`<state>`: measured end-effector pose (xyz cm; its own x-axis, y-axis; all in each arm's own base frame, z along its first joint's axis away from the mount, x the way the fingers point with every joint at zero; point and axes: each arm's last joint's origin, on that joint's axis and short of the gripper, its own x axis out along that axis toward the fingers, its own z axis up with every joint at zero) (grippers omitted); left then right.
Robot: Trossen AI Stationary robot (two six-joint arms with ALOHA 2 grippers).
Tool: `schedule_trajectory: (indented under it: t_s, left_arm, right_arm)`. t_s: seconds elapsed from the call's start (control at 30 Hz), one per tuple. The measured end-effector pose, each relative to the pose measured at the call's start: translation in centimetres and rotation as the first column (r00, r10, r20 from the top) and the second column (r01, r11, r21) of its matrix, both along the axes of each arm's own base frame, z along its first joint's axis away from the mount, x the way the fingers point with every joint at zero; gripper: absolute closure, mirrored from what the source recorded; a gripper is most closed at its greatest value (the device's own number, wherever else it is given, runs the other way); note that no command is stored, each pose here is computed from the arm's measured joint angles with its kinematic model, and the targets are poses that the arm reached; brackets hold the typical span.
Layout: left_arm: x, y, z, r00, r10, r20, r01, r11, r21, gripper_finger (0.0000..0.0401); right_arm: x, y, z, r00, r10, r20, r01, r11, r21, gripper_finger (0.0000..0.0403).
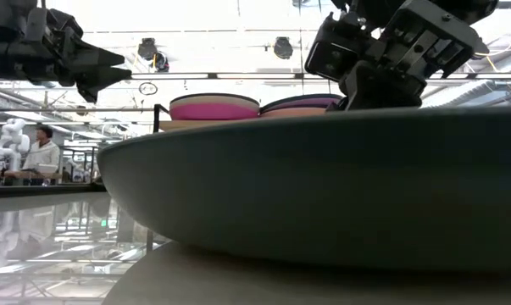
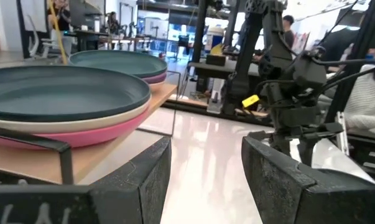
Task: Place and stack plates onto a shelf
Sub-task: Stack the black plate on top of the dark blue plate on the shelf
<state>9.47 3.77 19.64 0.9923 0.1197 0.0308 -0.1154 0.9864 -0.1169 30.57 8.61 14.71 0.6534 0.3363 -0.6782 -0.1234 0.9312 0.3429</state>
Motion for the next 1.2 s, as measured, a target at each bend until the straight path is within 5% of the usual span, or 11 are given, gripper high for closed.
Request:
schedule_trajectory:
  t_s: [1.2]
  left_arm:
    - [0.6,-0.4,-1.8,0.999,0.037,0.008,-0.037,0.999,-0.008,0.0201]
  right_arm:
    - [-0.3,0.9,-0.5,0.999,-0.051,-0.018,0.050,0.998,-0.031,0.0310]
